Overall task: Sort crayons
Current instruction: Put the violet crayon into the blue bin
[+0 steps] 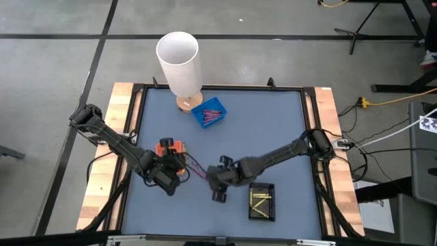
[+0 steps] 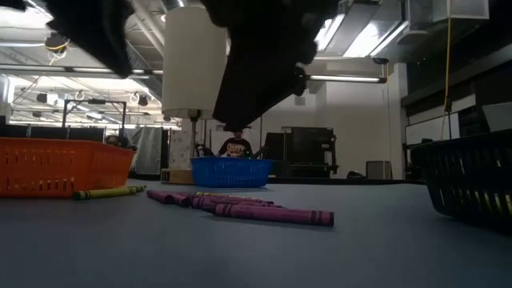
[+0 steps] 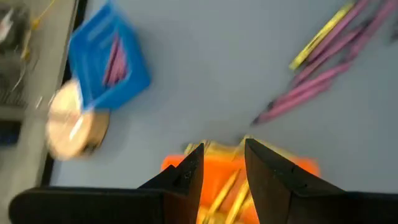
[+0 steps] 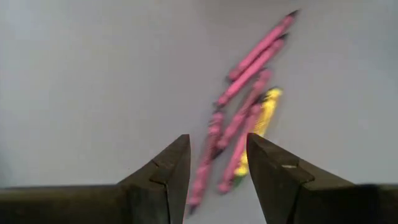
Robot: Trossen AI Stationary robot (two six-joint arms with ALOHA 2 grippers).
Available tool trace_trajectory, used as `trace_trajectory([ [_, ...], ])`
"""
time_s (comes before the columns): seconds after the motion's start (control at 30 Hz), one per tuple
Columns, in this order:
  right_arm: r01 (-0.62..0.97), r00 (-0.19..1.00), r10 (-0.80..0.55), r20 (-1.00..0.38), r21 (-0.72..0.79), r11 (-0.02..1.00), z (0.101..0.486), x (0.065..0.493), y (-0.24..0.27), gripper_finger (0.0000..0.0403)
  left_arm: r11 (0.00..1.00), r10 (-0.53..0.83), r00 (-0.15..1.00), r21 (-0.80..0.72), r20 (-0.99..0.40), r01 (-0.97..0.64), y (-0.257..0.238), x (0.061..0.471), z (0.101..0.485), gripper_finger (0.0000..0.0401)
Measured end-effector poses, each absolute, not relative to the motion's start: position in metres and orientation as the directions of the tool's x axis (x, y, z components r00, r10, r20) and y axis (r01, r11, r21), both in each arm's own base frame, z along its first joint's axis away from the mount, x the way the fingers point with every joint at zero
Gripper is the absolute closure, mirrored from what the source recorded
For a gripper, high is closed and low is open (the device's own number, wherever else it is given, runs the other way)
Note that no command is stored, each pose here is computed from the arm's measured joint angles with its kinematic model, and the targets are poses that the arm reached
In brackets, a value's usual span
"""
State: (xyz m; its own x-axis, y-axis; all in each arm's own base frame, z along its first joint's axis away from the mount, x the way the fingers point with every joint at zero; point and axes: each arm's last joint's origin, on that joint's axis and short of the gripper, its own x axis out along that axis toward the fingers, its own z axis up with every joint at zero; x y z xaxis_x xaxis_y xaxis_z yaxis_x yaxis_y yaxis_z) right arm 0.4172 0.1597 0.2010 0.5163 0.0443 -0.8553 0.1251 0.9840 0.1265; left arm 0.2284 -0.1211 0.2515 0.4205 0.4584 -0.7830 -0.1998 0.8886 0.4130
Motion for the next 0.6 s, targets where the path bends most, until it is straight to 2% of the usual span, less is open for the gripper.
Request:
trace_trajectory([
  [0.2, 0.095, 0.505, 0.064, -0.861, 0.129, 0.987, 0.200, 0.405, 0.185, 0.0246, 0.942, 0.315, 0.558, 0.324, -0.768, -0.086, -0.131, 0.248, 0.256, 0.0300],
  [0.37, 0.072, 0.512, 0.064, -0.857, 0.117, 0.991, 0.200, 0.397, 0.202, 0.0246, 0.956, 0.258, 0.576, 0.290, -0.775, -0.039, -0.133, 0.252, 0.257, 0.0300],
  [0.6, 0.174, 0.460, 0.066, -0.886, 0.162, 0.971, 0.198, 0.391, 0.205, 0.0246, 0.956, 0.257, 0.578, 0.291, -0.775, -0.036, -0.135, 0.251, 0.257, 0.0300],
])
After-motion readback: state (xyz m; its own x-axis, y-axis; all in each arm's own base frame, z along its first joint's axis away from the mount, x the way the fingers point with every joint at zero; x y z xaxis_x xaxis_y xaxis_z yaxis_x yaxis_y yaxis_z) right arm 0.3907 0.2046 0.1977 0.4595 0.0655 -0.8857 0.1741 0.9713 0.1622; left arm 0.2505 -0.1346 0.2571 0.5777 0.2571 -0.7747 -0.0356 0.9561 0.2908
